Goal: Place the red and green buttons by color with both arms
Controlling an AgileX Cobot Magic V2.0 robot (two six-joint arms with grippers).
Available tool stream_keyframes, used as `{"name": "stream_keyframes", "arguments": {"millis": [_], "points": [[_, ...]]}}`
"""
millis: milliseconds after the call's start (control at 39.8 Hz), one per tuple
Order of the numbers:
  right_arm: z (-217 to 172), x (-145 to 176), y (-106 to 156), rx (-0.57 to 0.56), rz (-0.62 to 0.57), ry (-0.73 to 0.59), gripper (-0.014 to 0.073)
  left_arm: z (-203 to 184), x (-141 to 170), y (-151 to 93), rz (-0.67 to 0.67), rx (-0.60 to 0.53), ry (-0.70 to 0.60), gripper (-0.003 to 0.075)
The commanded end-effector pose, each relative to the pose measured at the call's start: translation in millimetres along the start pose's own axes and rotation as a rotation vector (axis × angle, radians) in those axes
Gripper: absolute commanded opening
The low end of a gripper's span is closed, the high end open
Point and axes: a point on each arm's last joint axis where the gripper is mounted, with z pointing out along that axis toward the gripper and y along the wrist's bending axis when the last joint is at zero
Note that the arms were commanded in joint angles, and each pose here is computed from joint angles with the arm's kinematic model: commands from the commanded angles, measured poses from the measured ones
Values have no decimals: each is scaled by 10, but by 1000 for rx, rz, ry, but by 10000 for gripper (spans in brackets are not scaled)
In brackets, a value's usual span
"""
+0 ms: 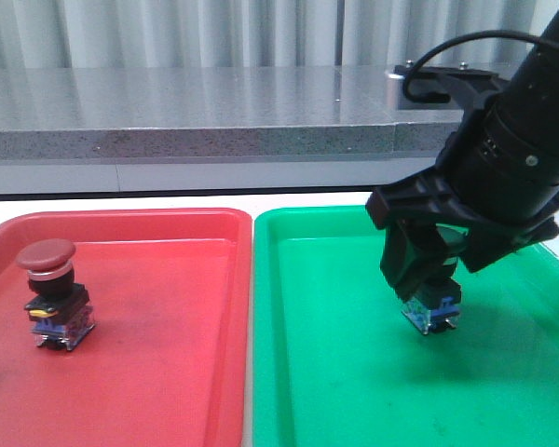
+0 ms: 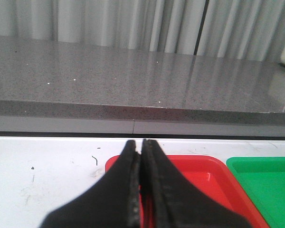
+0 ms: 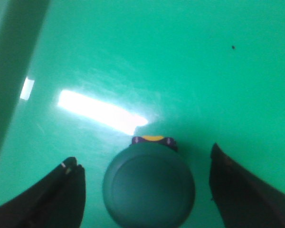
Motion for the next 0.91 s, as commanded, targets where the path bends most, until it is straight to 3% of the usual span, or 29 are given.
{"name": "stream_keyframes", "arguments": {"millis": [0,101,176,277,427,528,704,880], "points": [[-364,-199,59,-33,-5,-148,600,-14,-134,-24,-11,17,-84,-20],[-687,-289,86,-55,-8,-243,595,-14,-134,-24,-11,17,-84,-20],[-953,-372,85,-68,-3,-334,544,-14,-134,-24,-11,17,-84,-20],[-1284,-449,64,-77,5,-437,373,-14,-134,-24,-11,17,-84,-20],[-1726,-413,-35,-57,10,-569,47,-14,-134,-24,-11,17,-84,-20],[-1955,-325,-129,-14,0,-641,-73,-14,-134,-24,-11,17,-84,-20],[-2261,17,-298,73,6,-719,-69,-14,-134,-24,-11,17,-84,-20],[-2277,508,-342,84,2,-757,-69,-14,-134,-24,-11,17,-84,-20]]}}
